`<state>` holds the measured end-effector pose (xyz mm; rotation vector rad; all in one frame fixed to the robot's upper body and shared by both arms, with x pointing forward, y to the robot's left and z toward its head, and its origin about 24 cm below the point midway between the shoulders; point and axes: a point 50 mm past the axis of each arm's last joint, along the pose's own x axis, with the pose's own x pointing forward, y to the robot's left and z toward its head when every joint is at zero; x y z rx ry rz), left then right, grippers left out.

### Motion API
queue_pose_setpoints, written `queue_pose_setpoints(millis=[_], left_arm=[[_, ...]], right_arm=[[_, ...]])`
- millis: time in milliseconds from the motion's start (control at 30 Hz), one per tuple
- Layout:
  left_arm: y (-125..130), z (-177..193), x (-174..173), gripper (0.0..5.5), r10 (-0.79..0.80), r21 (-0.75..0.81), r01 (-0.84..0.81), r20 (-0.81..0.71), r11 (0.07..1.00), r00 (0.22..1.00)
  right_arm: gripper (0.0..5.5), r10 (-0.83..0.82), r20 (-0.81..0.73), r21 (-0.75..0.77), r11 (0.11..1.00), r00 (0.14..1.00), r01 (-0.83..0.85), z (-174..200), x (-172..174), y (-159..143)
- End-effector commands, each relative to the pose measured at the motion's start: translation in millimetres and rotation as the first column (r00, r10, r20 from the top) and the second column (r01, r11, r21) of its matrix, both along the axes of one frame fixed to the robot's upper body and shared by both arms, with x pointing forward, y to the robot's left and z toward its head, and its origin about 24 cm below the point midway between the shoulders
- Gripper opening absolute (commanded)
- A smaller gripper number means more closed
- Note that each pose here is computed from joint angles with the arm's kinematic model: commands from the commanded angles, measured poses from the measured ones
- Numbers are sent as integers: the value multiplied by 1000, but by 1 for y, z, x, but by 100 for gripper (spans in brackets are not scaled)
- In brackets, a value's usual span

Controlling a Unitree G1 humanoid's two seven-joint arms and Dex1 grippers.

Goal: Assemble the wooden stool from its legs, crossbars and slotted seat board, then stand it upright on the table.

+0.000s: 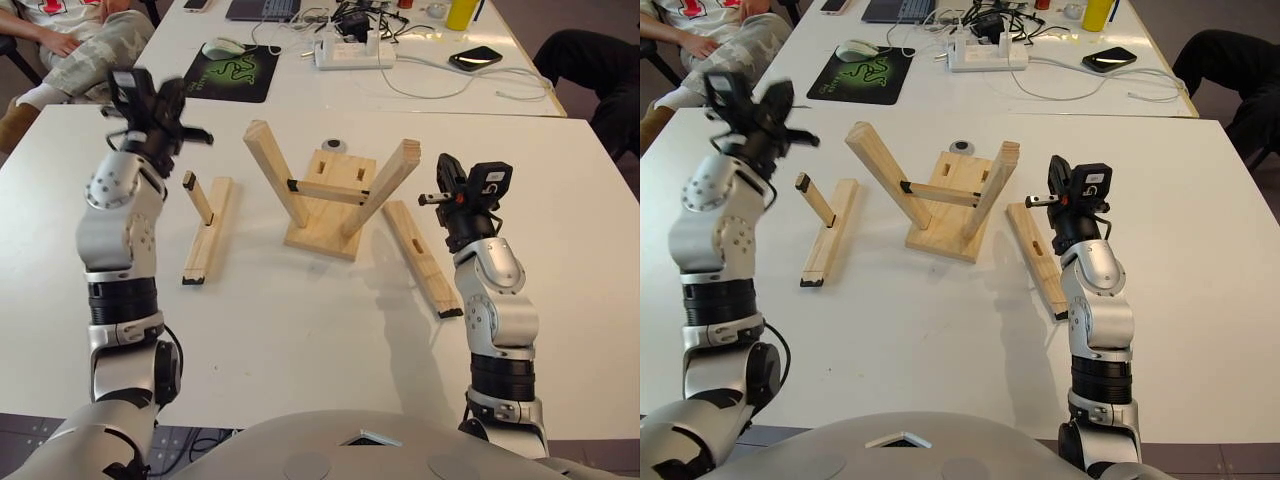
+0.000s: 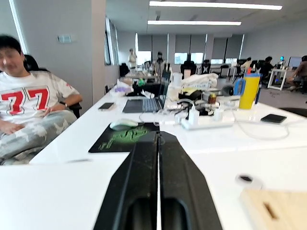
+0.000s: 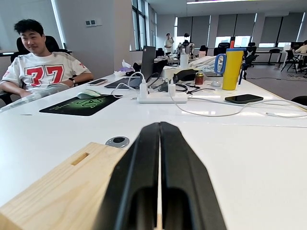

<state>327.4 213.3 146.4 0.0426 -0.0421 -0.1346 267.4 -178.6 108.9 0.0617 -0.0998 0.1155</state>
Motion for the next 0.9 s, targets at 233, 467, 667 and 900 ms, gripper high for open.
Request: queue_pose_setpoints(millis=[233, 467, 667, 900], left_arm=[[-5, -24, -3, 4, 4, -1, -5, -46, 1000, 999], [-13, 69, -10, 4, -17, -14, 21, 244, 1000, 970], [-13, 102, -26, 4, -3, -28, 12, 319, 1000, 948], [-12, 102, -46, 4, -32, -63, 54, 312, 997, 949]], right_arm=[[0, 11, 18, 21, 1000, 1000, -12, 10, 5, 3], [0, 12, 17, 13, 1000, 1000, -12, 9, 5, 2], [0, 16, 27, -16, 1000, 1000, -16, 16, 15, -4], [0, 277, -103, -285, 912, 955, -295, 29, 54, -8]])
